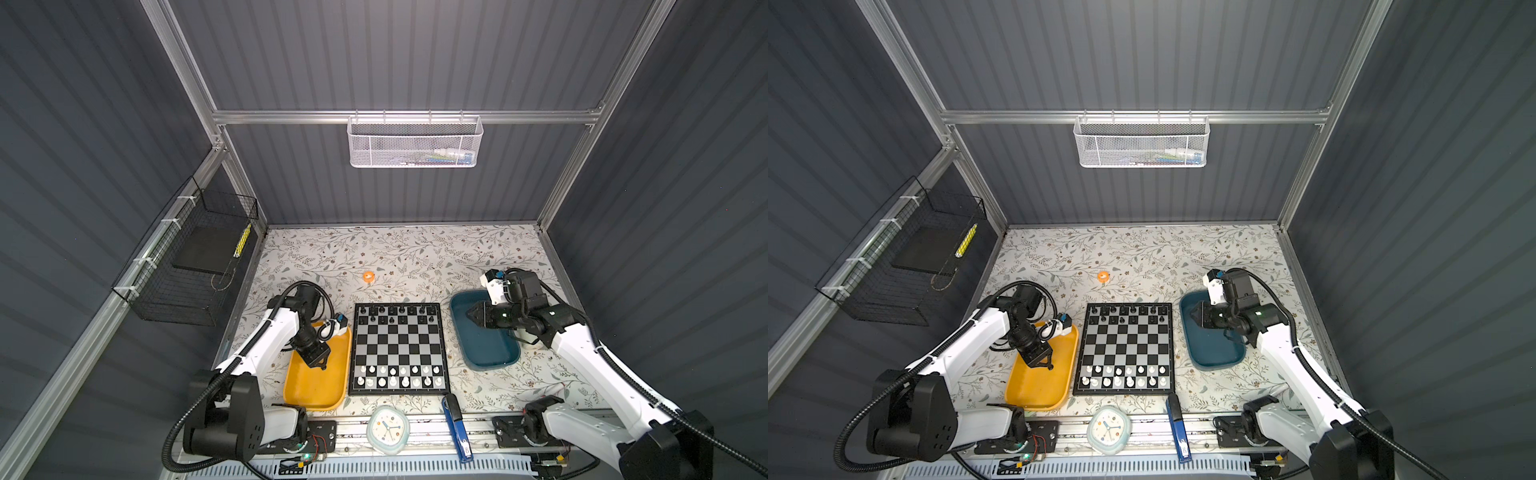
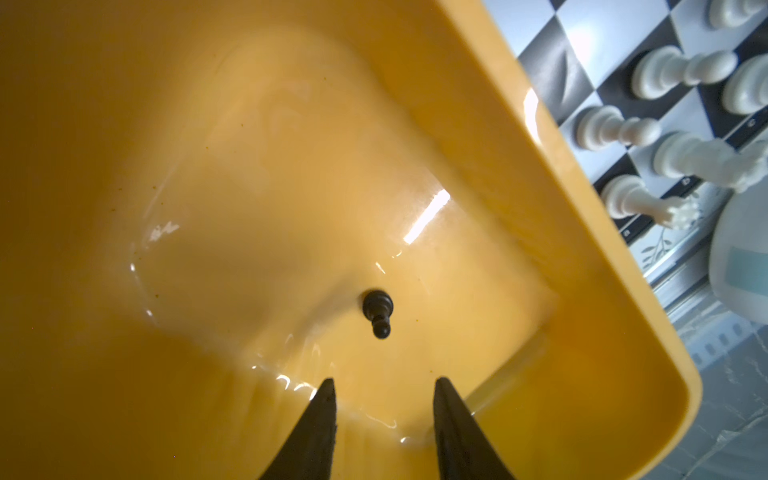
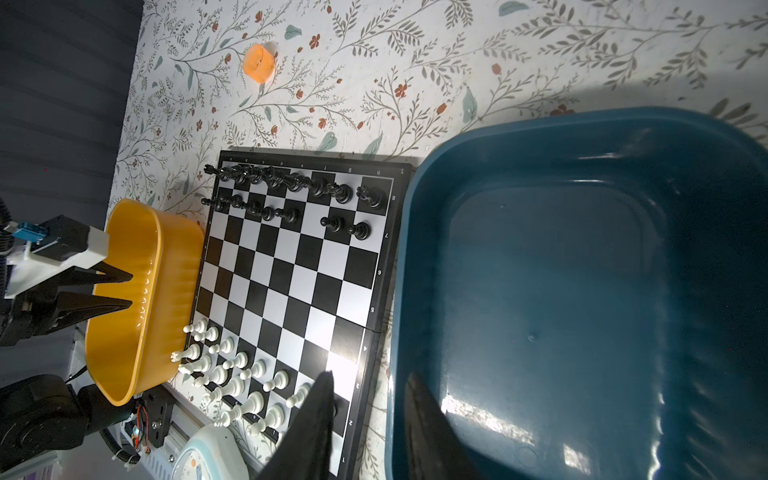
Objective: Set up the chess pieces on the board
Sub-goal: 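Lower the left gripper into the yellow tray and close on the last black pawn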
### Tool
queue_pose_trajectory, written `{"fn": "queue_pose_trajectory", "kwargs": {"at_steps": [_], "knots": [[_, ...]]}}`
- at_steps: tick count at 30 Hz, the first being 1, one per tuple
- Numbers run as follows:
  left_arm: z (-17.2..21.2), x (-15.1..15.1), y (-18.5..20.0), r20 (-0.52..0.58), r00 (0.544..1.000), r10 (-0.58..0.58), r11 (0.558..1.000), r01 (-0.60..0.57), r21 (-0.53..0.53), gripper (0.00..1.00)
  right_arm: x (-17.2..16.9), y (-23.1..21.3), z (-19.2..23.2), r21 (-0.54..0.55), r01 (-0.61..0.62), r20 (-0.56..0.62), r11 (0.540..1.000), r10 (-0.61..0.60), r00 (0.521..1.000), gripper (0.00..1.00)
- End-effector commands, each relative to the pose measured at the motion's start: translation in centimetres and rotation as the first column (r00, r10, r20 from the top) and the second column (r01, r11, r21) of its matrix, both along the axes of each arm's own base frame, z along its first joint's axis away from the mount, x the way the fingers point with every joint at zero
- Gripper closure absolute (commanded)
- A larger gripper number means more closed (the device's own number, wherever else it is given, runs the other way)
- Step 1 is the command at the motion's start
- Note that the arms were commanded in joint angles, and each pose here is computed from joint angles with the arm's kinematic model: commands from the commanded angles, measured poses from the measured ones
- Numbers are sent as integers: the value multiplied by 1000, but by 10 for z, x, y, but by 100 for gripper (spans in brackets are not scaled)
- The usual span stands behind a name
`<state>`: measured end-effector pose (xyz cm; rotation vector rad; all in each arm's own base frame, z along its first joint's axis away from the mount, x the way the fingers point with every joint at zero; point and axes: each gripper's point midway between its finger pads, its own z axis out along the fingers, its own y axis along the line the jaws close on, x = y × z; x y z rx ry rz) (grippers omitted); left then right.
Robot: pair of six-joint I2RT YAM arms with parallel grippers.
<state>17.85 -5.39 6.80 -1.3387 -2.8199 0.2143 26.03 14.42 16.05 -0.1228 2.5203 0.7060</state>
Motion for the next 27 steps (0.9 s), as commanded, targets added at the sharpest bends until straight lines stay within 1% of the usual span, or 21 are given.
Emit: {"fn": "queue_pose_trajectory", "kwargs": {"at_steps": [1, 4, 8, 9, 14, 20, 27], "knots": [[-8, -1, -4, -13, 1000, 19, 999, -20, -28, 60, 3, 3, 9, 12, -12, 29, 1000, 12, 1000, 68], [-11, 2, -3, -10, 1000, 21, 1000, -21, -21, 61, 2, 3, 8, 14, -12, 24, 1000, 11, 1000, 68], [-16, -3, -4, -33, 999, 24, 999, -25, -25, 63, 2, 3, 7, 17, -8, 22, 1000, 8, 1000, 68], [-18, 3, -5, -10, 1000, 24, 999, -24, -30, 64, 1, 2, 7, 16, -8, 22, 1000, 8, 1000, 68], [-27, -4, -1, -24, 1000, 11, 1000, -12, -12, 65, 1, 2, 6, 17, -9, 22, 1000, 8, 1000, 68], [-26, -1, -1, -7, 1000, 20, 1000, -20, -13, 67, 1, 3, 5, 19, -11, 21, 1000, 11, 1000, 68], [-30, -2, -2, -16, 1000, 19, 1000, -19, -16, 69, 1, 3, 3, 23, -8, 16, 1000, 8, 1000, 68]]}}
